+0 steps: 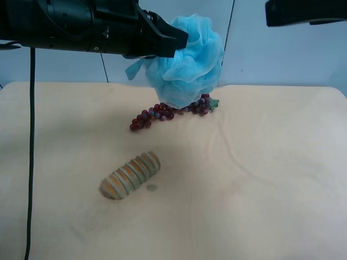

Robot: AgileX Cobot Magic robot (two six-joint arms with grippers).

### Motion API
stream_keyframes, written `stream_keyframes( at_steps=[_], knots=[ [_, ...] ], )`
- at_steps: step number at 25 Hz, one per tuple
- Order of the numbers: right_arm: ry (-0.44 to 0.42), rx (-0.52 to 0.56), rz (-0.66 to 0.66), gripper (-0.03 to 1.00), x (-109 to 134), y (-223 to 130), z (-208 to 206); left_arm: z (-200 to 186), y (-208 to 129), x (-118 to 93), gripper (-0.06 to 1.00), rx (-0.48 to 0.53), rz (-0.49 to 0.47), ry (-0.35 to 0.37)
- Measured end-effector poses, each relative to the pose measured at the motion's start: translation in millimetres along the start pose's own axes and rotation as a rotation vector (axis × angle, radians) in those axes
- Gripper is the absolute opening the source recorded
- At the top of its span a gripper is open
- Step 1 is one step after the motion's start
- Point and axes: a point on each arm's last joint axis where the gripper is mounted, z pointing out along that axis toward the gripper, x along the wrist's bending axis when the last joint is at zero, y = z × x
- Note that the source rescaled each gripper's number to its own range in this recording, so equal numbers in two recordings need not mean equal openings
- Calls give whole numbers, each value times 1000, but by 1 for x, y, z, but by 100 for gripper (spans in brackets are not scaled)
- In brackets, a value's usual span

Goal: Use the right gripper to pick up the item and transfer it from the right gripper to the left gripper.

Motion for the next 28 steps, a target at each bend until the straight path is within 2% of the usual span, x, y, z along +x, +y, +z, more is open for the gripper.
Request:
stream_keyframes(
  at_steps=[5,12,19,22,28],
  knots=[
    [-95,65,1,100,-3,-10,-13,0,0,0,0,0,0,2],
    [-156,134,-3,100,0,-25,-29,0,0,2,0,4,0,20],
    [-197,208,18,100,3,-77,-35,-1,0,2,0,3,1,26],
    [-226,213,28,100,5,-99,-40,-1,0,2,0,3,1,27],
    [-289,141,36,100,12,-129,-60,-1,0,2,0,3,1,27]
  ],
)
